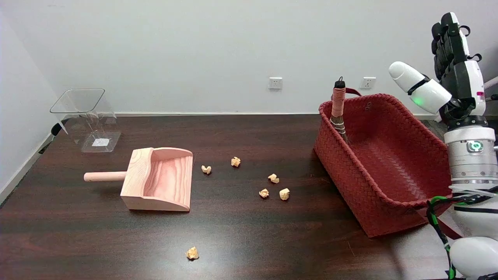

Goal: Pick up the broom.

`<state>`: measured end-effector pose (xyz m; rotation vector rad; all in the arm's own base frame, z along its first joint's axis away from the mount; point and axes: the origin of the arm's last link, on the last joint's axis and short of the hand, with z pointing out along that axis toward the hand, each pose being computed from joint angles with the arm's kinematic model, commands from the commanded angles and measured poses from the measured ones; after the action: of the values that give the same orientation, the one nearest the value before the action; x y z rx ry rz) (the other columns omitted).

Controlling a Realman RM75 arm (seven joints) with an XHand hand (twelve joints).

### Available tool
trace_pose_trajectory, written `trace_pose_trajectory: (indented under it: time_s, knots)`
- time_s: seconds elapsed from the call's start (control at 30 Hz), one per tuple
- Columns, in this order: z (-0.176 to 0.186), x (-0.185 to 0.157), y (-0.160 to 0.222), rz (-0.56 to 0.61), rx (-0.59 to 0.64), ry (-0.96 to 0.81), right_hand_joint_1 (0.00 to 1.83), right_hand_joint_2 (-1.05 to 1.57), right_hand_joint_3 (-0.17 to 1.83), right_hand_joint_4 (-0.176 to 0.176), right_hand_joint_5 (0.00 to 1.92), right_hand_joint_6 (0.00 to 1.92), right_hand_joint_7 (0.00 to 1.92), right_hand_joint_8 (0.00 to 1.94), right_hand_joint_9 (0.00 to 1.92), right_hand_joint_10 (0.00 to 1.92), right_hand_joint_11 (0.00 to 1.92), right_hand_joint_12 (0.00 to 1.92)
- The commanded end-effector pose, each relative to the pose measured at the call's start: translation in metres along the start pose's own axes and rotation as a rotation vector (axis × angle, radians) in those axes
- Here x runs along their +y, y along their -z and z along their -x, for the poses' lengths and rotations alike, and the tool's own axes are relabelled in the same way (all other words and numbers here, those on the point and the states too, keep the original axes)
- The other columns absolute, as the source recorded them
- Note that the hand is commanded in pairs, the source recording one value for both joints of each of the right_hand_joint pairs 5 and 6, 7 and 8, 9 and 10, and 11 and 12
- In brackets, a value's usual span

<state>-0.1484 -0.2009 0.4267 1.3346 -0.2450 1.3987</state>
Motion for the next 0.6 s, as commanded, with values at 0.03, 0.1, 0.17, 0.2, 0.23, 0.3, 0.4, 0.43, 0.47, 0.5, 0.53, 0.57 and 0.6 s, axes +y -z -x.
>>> trace_pose_trajectory:
  time_s: [0.03,0.1,0.17,0.2,0.23,0.3,0.4,0.43,0.47,0.5,0.53,0.57,0.6]
  knots:
    - [0.000,0.017,-0.010,0.118,-0.076,-0.004,0.90,0.88,-0.04,0.000,0.00,0.00,0.08,0.08,0.00,0.00,0.00,0.00]
    - [0.004,0.022,-0.014,0.146,-0.104,-0.010,0.90,0.86,-0.05,0.000,0.00,0.00,0.09,0.09,0.00,0.00,0.00,0.00]
    - [0.006,0.027,-0.018,0.165,-0.121,-0.017,0.89,0.86,-0.07,0.000,0.00,0.00,0.10,0.10,0.00,0.00,0.00,0.00]
    - [0.007,0.030,-0.022,0.175,-0.131,-0.020,0.87,0.86,-0.08,0.000,0.00,0.00,0.11,0.11,0.00,0.00,0.00,0.00]
    - [0.008,0.032,-0.024,0.181,-0.137,-0.023,0.87,0.86,-0.09,0.000,0.00,0.00,0.11,0.11,0.00,0.00,0.00,0.00]
    - [0.008,0.037,-0.030,0.196,-0.140,-0.035,0.87,0.86,-0.10,0.000,0.00,0.00,0.11,0.11,0.00,0.00,0.00,0.00]
    - [0.011,0.042,-0.038,0.216,-0.155,-0.055,0.86,0.85,-0.10,0.000,0.00,0.00,0.12,0.12,0.00,0.00,0.00,0.00]
    - [0.012,0.043,-0.040,0.221,-0.164,-0.059,0.86,0.85,-0.10,0.000,0.01,0.01,0.12,0.12,0.01,0.01,0.01,0.01]
    - [0.014,0.043,-0.043,0.222,-0.171,-0.064,0.86,0.85,-0.10,0.000,0.01,0.01,0.13,0.13,0.01,0.01,0.01,0.01]
    - [0.016,0.042,-0.046,0.223,-0.181,-0.071,0.86,0.85,-0.10,0.000,0.01,0.01,0.13,0.13,0.01,0.01,0.01,0.01]
    - [0.017,0.042,-0.048,0.224,-0.190,-0.075,0.86,0.85,-0.10,0.000,0.01,0.01,0.13,0.13,0.01,0.01,0.01,0.01]
    - [0.019,0.041,-0.051,0.223,-0.198,-0.078,0.86,0.86,-0.11,0.000,0.02,0.02,0.14,0.14,0.02,0.02,0.02,0.02]
    - [0.021,0.040,-0.053,0.223,-0.208,-0.082,0.86,0.86,-0.12,0.000,0.02,0.02,0.14,0.14,0.02,0.02,0.02,0.02]
